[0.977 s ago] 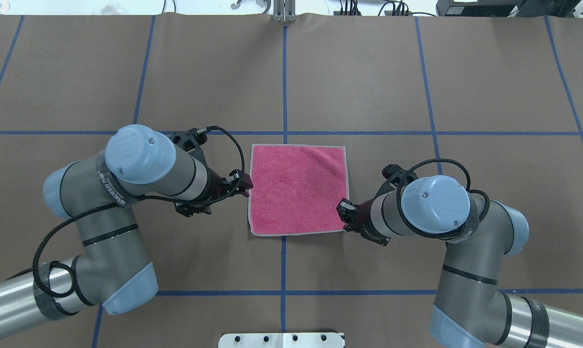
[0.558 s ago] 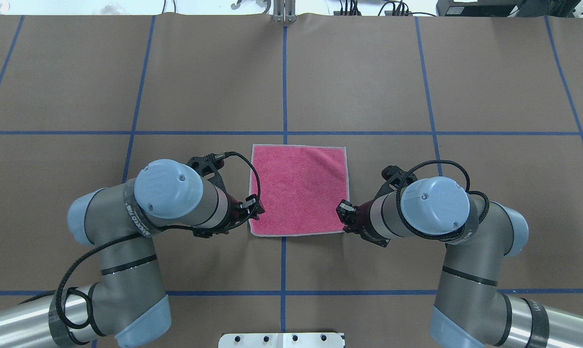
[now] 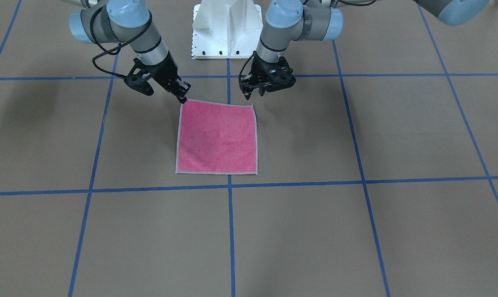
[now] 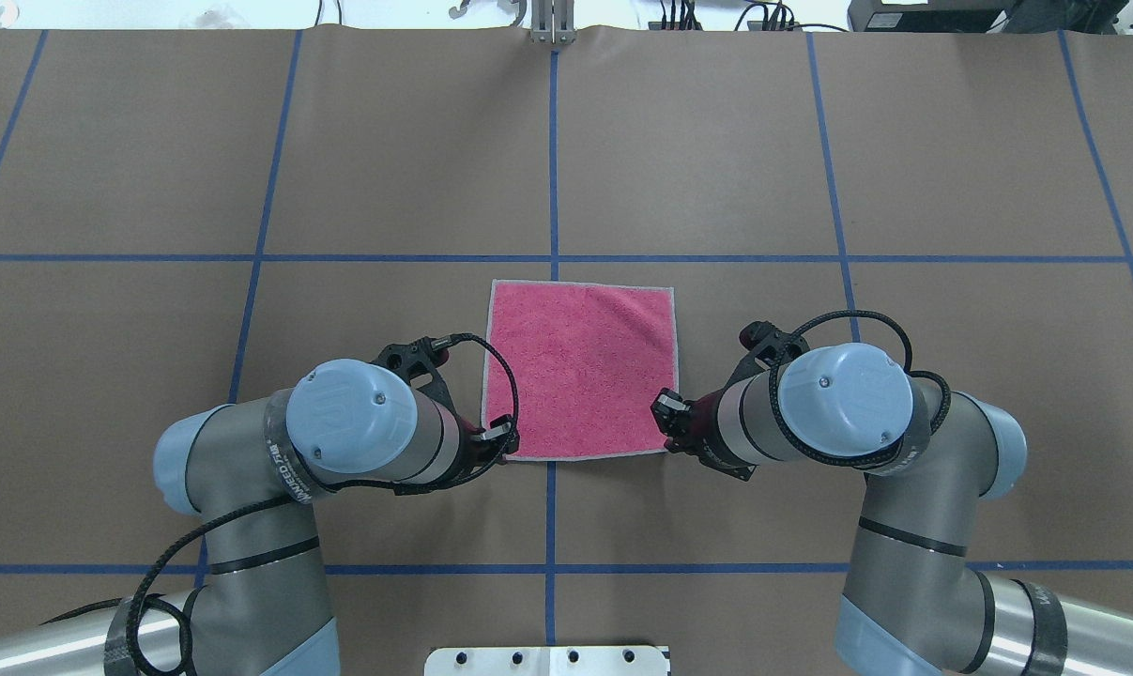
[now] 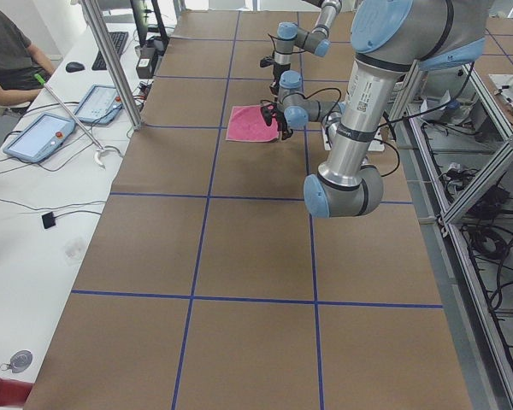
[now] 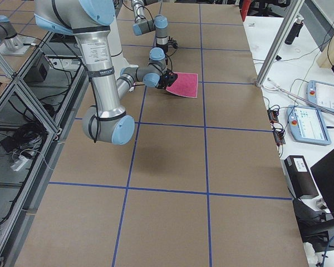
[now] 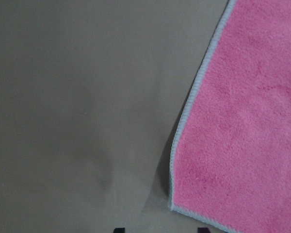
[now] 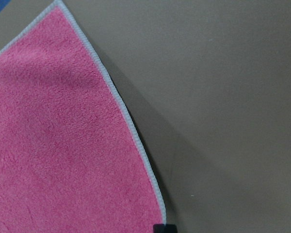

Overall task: Fold towel twice with both arms
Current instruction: 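Move the left gripper to the towel corner nearest it, then grasp the near towel corners with both grippers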

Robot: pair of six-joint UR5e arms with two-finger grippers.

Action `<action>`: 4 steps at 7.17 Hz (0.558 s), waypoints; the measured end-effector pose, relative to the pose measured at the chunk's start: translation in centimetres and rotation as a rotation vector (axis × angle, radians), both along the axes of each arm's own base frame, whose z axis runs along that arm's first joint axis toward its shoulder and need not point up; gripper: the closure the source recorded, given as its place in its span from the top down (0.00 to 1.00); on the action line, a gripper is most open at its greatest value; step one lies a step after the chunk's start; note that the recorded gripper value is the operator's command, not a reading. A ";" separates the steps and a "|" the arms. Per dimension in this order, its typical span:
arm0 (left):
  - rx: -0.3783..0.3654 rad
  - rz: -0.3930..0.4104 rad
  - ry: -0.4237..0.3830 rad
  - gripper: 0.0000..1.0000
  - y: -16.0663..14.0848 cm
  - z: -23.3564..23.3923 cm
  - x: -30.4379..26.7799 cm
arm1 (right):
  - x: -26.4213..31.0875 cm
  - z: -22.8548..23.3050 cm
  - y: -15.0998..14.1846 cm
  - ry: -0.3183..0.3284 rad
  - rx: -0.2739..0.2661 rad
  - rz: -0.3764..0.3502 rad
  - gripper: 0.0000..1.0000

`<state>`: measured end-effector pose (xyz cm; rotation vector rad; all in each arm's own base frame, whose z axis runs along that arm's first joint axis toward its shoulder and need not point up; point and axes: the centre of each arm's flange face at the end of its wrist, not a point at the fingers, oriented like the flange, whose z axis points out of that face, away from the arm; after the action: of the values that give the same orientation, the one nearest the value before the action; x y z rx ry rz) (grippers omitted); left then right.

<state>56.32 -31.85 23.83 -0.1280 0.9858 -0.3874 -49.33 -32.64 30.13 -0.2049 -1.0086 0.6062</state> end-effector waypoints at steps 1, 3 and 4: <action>0.000 0.000 -0.004 0.56 0.0 0.2 0.2 | 0.0 0.0 0.0 0.000 0.000 0.000 0.00; 0.013 -0.008 -0.017 0.54 -0.2 0.6 0.5 | 0.0 0.1 0.0 0.002 -0.001 0.000 0.00; 0.018 -0.013 -0.022 0.52 -0.3 0.8 0.6 | 0.0 0.2 0.0 0.003 -0.001 0.000 0.00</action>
<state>56.90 -32.12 24.64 -0.1011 0.9682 -0.3913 -49.34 -32.64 30.29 -0.2051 -1.0055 0.6068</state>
